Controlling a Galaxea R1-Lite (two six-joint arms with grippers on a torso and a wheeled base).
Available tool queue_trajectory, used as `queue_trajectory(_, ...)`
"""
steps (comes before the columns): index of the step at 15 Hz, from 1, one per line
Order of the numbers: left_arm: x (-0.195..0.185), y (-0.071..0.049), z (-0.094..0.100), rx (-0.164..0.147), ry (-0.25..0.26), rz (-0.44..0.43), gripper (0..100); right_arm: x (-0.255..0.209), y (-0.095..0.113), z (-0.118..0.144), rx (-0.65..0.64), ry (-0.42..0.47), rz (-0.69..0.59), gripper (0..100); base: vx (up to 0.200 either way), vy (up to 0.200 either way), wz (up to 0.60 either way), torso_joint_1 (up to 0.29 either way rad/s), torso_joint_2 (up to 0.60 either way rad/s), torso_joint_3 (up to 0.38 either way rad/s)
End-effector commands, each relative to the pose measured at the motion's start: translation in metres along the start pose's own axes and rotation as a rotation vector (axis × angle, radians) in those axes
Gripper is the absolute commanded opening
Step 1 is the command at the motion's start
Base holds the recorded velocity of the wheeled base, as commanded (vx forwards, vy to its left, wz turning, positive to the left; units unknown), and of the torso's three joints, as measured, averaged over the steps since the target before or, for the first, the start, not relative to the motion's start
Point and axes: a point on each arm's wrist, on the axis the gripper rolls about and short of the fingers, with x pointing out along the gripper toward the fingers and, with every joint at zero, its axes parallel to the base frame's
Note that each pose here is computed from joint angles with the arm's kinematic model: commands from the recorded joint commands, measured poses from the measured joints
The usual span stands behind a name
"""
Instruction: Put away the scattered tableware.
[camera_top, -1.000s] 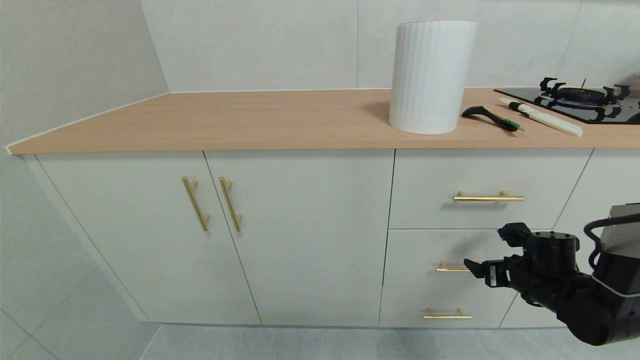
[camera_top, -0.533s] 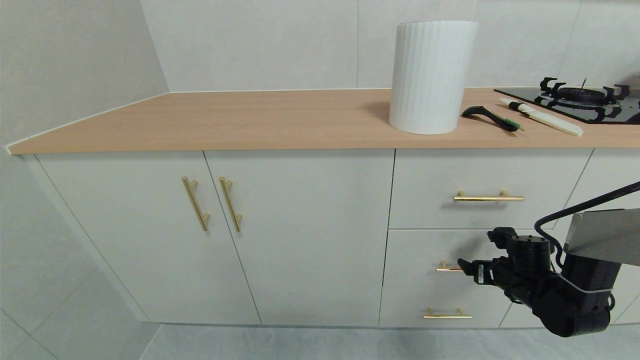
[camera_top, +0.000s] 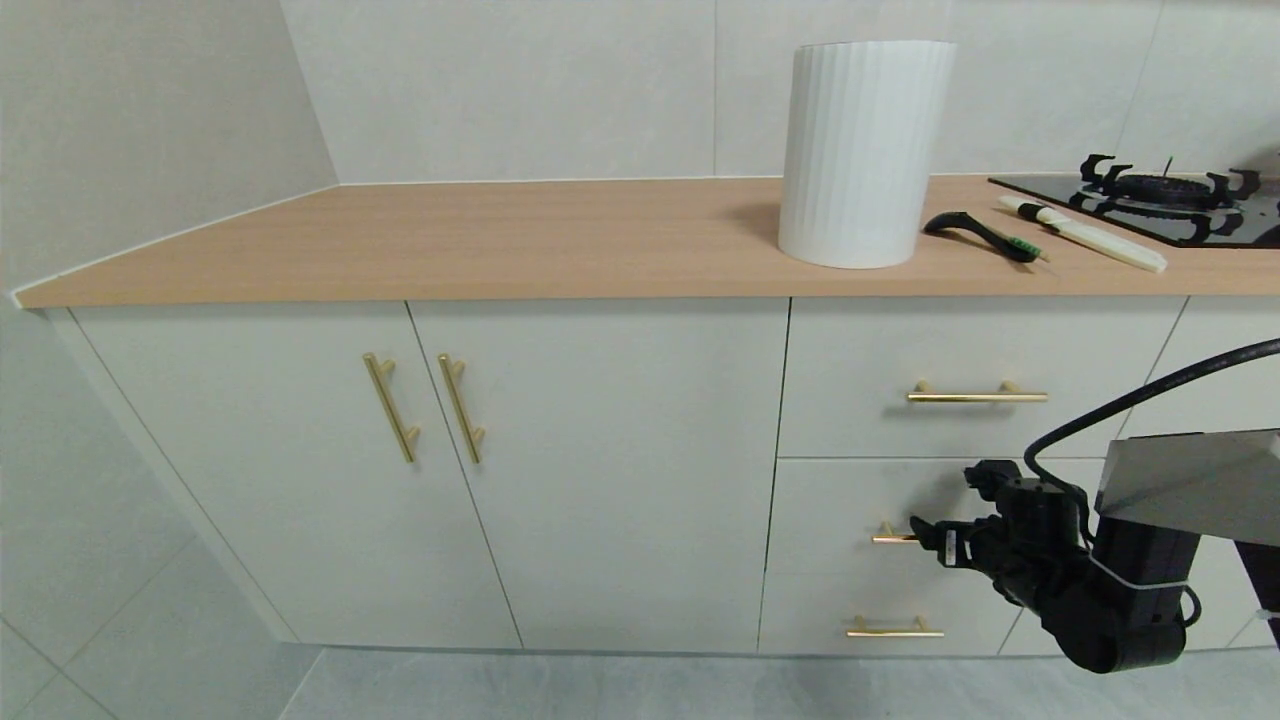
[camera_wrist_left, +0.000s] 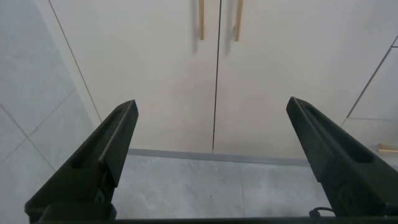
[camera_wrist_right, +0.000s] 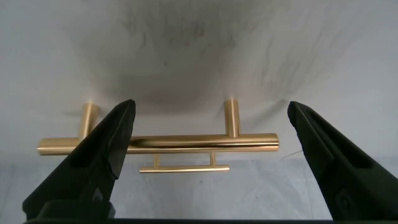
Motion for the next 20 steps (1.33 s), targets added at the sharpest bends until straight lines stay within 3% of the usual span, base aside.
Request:
queue_trajectory(1,0.0,0.0,0.0,0.0,0.0,0.001,100,0.005,0.0,-0.007,-0.003,0.014,-0.005,100,0.0,0.0,0.0,0.0,0.0,0.0)
queue_trajectory(20,0.0,0.0,0.0,0.0,0.0,0.001,100,-0.001,-0.001,-0.018,-0.028,0.14,-0.011,100,0.0,0.0,0.0,0.0,0.0,0.0)
